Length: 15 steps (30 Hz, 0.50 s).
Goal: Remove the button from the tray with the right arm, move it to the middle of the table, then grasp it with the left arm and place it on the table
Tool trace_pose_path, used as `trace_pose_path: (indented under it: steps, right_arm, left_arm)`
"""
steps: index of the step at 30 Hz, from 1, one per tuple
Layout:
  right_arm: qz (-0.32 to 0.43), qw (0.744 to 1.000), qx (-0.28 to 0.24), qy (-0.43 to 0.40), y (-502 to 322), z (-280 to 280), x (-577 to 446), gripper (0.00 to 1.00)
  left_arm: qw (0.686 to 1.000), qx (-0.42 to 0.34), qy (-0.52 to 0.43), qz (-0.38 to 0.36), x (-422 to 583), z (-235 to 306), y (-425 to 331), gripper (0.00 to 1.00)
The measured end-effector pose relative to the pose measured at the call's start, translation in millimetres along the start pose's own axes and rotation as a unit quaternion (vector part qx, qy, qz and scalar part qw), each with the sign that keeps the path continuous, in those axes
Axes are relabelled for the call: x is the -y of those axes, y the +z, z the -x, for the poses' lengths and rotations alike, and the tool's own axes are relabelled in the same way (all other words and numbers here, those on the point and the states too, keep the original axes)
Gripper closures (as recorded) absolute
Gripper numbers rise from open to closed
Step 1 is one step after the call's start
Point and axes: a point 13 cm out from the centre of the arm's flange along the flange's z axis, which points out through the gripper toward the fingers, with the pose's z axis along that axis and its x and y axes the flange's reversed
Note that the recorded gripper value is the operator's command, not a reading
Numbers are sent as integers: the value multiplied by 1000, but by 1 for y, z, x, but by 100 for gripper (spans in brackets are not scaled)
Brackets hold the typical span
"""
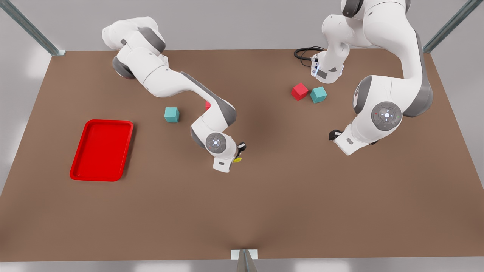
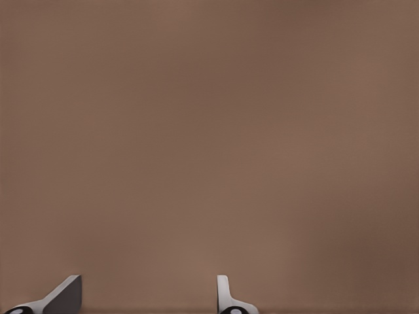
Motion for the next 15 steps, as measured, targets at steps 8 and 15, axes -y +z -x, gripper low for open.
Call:
trace_pose_path:
  steps: [8, 15]
  right_arm:
    - [-17, 986, 51, 158, 75, 29, -27, 44]
    - [7, 959, 95, 266, 49, 49, -27, 0]
  left_arm:
    - [1000, 0, 0, 0, 0, 0, 0, 0]
    - [1000, 1, 0, 1, 0, 0, -1, 0]
